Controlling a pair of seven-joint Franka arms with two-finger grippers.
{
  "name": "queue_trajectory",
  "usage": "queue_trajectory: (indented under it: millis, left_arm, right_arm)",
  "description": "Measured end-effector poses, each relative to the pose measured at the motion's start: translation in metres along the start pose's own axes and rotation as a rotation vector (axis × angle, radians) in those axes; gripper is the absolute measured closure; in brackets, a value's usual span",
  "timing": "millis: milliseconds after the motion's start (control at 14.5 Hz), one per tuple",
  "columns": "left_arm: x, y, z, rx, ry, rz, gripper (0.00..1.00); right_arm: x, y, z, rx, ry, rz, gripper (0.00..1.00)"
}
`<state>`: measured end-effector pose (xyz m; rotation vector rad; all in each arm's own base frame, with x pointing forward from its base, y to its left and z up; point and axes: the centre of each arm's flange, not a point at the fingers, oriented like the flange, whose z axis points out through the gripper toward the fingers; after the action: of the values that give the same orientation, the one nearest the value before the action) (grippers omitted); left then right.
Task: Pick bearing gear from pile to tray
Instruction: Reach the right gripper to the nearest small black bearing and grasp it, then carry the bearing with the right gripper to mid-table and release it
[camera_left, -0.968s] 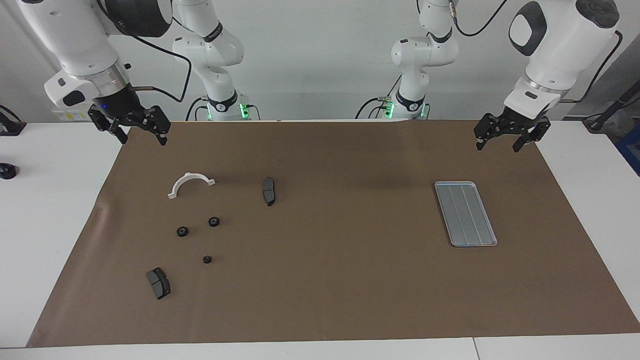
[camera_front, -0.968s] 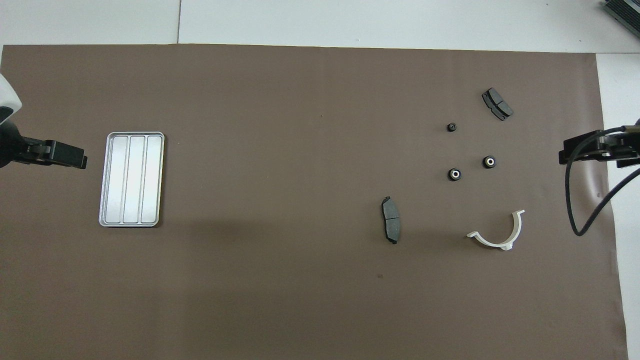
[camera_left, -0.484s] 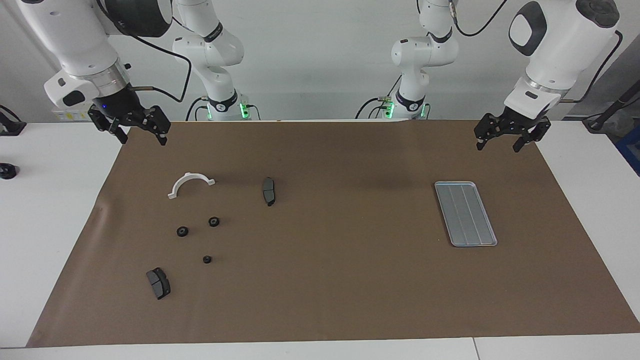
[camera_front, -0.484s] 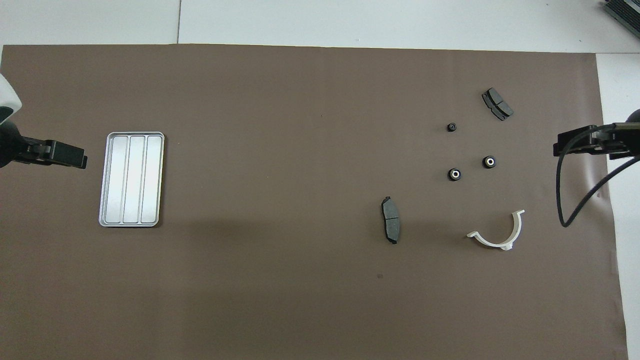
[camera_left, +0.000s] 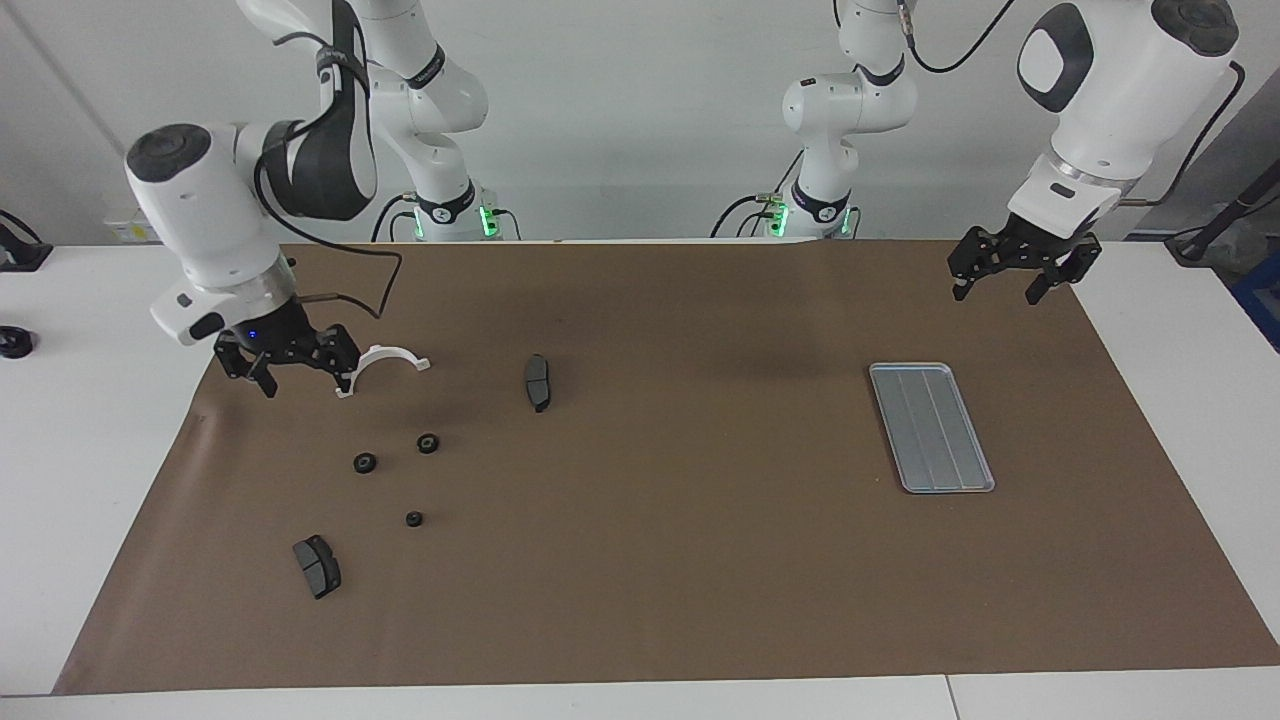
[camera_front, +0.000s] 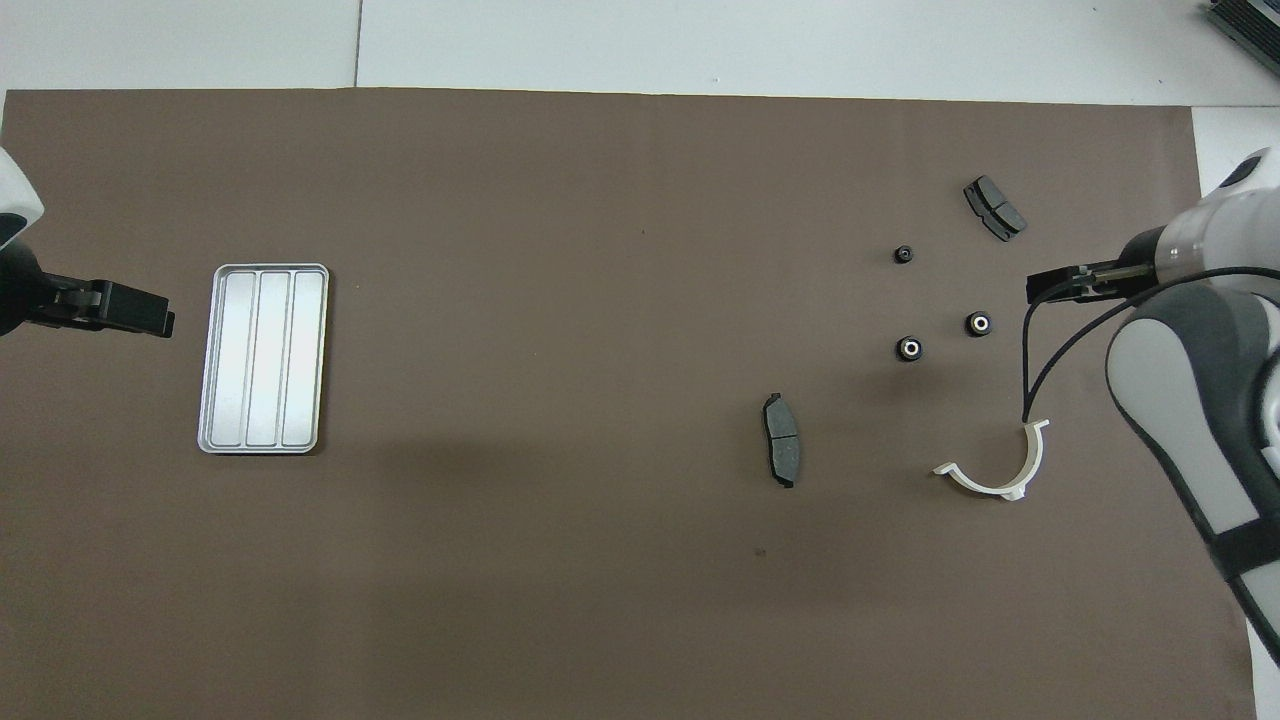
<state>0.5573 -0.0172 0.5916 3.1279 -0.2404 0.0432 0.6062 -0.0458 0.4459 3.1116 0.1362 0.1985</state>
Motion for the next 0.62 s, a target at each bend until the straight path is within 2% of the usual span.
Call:
queue_trajectory:
  millis: [346, 622]
  left_arm:
    - [0.0, 0.0, 0.0, 0.0, 0.0, 0.0, 0.0]
    - [0.0, 0.0, 0.0, 0.0, 0.0, 0.0, 0.0]
  right_arm:
    - [-0.006, 0.004, 0.104, 0.003, 0.056, -0.1, 0.0]
    - [-0.019, -0.001, 0.141, -0.002, 0.061, -0.114, 0.0]
